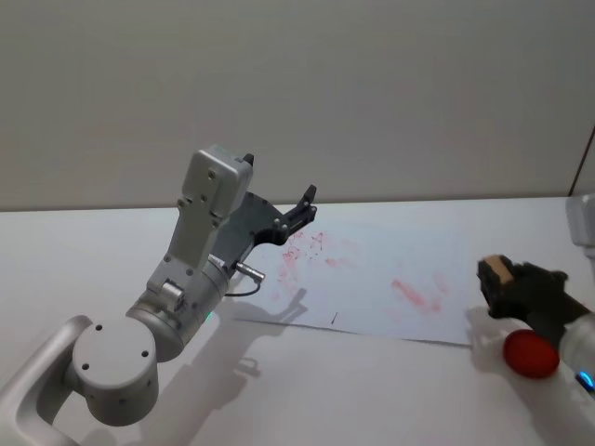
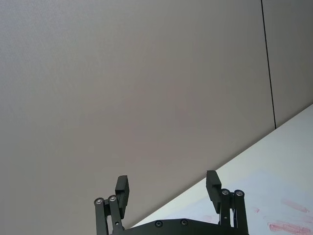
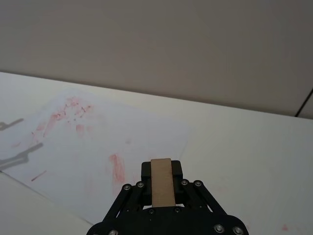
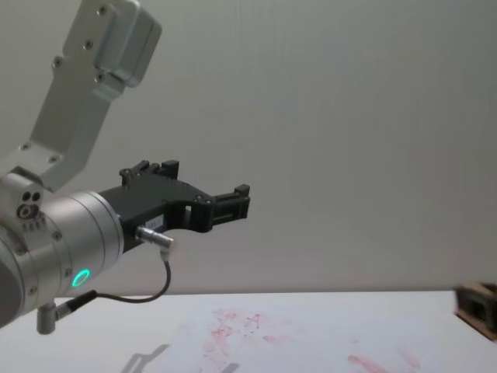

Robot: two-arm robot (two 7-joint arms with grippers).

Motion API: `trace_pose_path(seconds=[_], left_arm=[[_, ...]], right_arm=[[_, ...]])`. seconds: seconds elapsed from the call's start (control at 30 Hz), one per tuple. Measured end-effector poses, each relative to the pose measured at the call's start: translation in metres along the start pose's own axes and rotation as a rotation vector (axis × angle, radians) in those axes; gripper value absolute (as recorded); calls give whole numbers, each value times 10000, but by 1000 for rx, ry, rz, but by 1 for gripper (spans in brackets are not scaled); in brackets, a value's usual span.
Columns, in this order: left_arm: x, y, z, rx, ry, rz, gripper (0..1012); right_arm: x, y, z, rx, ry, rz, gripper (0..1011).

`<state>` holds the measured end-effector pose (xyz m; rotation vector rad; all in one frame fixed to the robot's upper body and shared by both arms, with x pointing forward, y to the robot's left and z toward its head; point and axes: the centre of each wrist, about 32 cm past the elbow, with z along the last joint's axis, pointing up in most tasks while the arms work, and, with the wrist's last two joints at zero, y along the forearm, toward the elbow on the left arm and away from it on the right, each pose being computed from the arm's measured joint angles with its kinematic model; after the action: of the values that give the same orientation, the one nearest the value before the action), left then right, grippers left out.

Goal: Use the one hand to pick up the stamp and affix it onto the A4 paper.

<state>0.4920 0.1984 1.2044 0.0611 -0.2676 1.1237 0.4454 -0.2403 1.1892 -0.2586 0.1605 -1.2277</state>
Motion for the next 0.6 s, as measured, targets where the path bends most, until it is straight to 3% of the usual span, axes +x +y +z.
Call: trace_pose_path(seconds=[0.33, 0.6], left_arm=[[0, 0, 0, 0, 0, 0, 1001], [0, 0, 0, 0, 0, 0, 1001]], right_arm=[[110, -238, -106, -58, -23, -28, 219], [162, -309, -145, -82, -47, -36, 219]])
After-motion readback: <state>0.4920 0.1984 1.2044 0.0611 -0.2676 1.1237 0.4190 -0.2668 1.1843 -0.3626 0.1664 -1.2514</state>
